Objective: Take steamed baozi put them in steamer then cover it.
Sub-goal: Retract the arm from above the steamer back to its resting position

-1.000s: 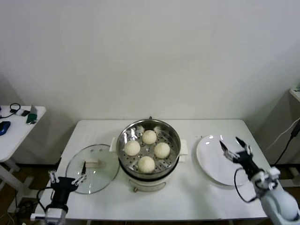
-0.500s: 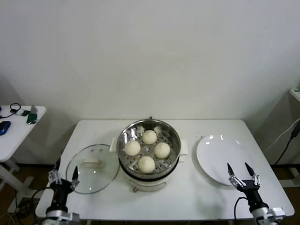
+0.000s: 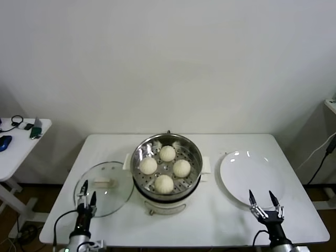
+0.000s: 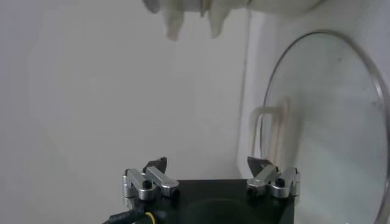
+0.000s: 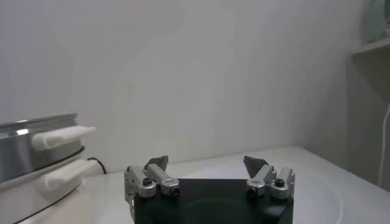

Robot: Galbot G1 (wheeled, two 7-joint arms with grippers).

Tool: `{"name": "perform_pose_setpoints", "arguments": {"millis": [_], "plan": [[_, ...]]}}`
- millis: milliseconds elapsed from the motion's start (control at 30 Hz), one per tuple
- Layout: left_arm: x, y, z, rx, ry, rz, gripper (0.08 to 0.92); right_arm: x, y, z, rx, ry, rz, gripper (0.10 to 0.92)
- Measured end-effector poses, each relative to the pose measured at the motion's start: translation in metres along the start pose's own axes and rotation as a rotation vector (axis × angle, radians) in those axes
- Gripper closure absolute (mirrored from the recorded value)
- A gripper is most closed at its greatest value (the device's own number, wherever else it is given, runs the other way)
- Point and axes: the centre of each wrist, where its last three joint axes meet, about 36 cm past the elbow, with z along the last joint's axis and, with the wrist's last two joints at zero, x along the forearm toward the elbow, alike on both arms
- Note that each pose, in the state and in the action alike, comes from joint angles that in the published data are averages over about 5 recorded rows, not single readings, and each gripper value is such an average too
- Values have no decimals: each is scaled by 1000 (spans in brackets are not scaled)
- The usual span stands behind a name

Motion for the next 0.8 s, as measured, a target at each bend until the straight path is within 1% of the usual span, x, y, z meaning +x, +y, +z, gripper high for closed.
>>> {"name": "perform_pose_setpoints", "arguments": {"millis": [467, 800], "plan": [[-41, -23, -10, -75, 2, 3, 177, 11, 9, 6, -6, -21, 19, 200], [-69, -32, -11, -108, 29, 5, 177, 15, 15, 2, -9, -41, 32, 200]]}}
